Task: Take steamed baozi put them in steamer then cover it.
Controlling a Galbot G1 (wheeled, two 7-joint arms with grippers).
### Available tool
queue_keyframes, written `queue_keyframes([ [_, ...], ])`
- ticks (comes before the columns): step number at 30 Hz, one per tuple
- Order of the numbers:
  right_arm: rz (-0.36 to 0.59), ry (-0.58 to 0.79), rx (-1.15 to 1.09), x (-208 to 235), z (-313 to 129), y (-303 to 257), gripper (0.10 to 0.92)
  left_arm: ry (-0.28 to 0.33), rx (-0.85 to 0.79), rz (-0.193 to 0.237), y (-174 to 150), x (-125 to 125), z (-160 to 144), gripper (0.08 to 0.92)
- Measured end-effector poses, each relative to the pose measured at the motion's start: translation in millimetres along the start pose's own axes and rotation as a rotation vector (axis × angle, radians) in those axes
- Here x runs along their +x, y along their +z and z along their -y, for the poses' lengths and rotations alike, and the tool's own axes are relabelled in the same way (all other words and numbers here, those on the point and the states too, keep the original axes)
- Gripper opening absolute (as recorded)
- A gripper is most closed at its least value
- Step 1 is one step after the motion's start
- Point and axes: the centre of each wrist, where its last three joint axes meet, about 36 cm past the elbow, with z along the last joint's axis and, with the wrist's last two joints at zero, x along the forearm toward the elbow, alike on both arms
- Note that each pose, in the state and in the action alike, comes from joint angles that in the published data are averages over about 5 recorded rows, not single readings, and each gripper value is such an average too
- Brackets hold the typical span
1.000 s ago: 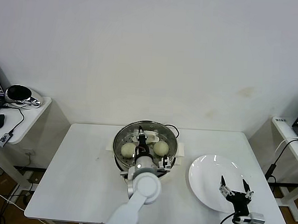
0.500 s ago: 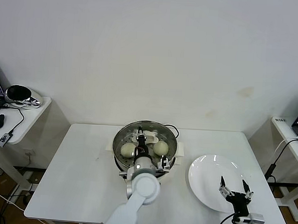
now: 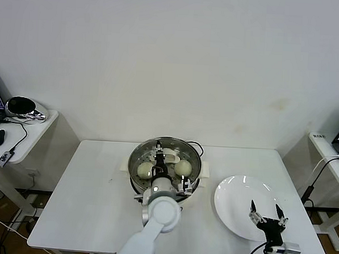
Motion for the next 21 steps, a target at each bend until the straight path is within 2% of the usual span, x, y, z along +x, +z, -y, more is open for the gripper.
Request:
queue_keyframes([
  [15,-0.001,0.002,0.002,-0.3,0.7,2.1,0.823,0.002,0.020,0.040,6.4,25.2,-6.9,0.776],
  [21,-0.002,0.003,0.003,-0.8,1.1,2.4,0.823,0.017,0.042,0.052,9.0,33.1,-12.8,0.822],
])
